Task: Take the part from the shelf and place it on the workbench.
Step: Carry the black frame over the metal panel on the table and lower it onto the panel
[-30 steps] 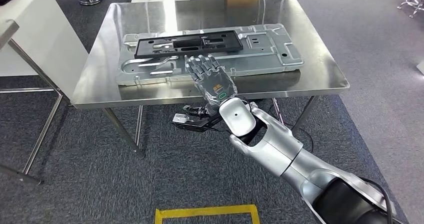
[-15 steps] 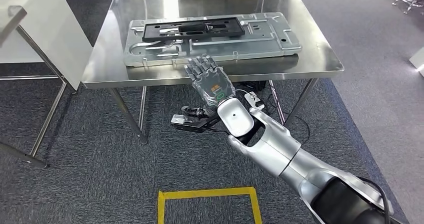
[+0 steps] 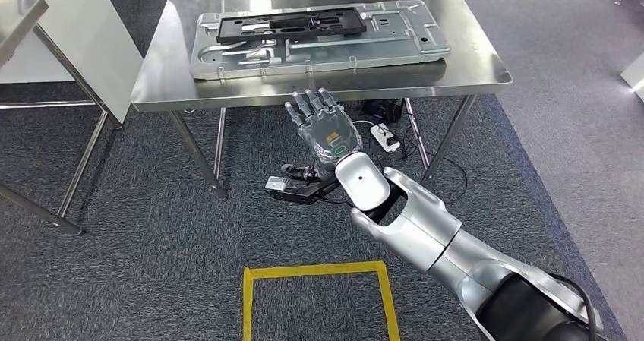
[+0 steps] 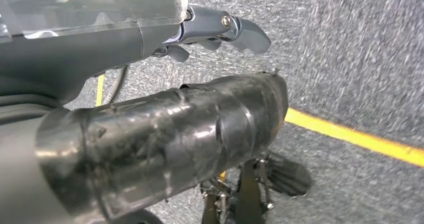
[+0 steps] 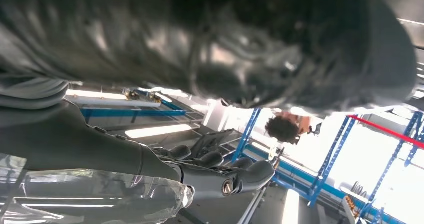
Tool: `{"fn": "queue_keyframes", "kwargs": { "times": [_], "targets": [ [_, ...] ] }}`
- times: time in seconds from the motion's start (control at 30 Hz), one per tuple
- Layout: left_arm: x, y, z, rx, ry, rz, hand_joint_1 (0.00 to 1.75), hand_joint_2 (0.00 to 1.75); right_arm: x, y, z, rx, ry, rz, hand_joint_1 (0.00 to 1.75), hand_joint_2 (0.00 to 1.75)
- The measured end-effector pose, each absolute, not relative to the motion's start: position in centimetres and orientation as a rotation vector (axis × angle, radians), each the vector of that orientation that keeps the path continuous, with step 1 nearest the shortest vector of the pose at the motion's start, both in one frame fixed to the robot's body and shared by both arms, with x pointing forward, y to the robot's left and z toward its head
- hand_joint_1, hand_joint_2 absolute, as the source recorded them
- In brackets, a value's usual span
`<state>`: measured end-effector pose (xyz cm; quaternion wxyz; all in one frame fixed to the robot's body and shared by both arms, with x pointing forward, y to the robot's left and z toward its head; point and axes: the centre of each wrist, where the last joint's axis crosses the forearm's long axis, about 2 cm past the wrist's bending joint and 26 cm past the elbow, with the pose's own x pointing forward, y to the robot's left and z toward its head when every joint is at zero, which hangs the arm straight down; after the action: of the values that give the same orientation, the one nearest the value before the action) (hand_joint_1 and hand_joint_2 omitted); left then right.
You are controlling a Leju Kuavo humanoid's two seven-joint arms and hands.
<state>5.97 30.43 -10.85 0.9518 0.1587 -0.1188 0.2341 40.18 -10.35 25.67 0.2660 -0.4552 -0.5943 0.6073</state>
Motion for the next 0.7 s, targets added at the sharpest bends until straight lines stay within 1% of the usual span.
{"fn": "queue_keyframes", "kwargs": {
  "times": [0.7],
  "targets": [
    [6.29,30.50,-10.80,0.326,-0.249,0.481,0.00,0.00,40.17,-10.65,25.27,-1.210,-1.594,1.650,0.00,0.00]
  ]
}}
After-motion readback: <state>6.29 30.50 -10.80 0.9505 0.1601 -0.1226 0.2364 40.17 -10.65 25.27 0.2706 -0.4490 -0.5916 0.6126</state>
